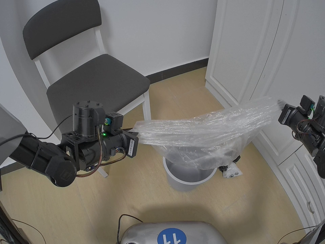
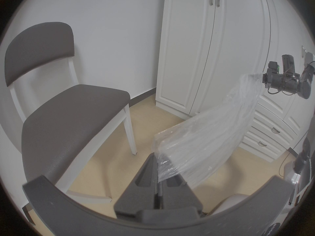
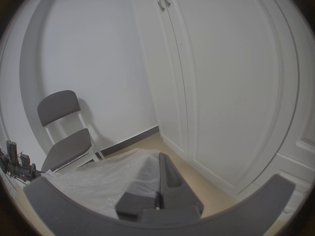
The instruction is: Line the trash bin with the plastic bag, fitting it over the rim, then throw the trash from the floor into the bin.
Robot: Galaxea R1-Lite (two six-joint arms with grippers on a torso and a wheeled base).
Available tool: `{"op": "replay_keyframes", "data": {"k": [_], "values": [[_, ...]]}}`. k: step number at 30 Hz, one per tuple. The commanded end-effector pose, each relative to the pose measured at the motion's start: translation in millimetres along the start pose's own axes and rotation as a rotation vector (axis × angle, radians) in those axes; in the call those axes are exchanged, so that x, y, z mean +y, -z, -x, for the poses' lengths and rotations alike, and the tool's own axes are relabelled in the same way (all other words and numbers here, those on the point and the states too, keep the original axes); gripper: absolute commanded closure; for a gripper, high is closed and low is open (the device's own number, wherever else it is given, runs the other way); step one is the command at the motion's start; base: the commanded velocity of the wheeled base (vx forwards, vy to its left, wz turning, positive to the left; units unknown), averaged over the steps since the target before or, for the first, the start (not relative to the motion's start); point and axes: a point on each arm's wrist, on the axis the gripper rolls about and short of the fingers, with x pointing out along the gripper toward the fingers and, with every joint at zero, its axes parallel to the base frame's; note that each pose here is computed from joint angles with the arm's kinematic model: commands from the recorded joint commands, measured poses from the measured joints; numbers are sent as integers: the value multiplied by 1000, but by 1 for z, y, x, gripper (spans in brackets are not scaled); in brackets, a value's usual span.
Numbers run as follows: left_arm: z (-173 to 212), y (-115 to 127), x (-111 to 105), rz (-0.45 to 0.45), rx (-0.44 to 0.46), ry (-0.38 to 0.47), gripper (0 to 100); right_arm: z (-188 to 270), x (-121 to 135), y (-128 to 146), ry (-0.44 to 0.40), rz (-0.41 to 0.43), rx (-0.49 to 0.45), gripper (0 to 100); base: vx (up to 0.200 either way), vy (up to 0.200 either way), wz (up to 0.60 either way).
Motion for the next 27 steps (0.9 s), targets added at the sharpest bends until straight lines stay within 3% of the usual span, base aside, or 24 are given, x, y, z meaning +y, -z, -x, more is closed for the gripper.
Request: {"op": "replay_keyframes", "data": {"k": [1, 6, 11, 18, 27], "values": [[-8, 4, -3, 4, 11, 5, 100, -17, 8, 26, -22, -10, 64, 100, 0, 0, 0], [-10, 0, -8, 49, -21, 18, 100, -29, 24, 37, -86, -101, 4, 100, 0, 0, 0], [-10, 0, -10, 55, -30, 25, 100, -42, 26, 57, -94, -114, -40, 100, 0, 0, 0], [-9, 10, -33, 33, 7, 85, 100, -46, 24, 96, -91, -87, 69, 100, 0, 0, 0], [-30, 33, -40, 27, 67, 99, 100, -60, 14, 141, -86, -74, 149, 100, 0, 0, 0]]}}
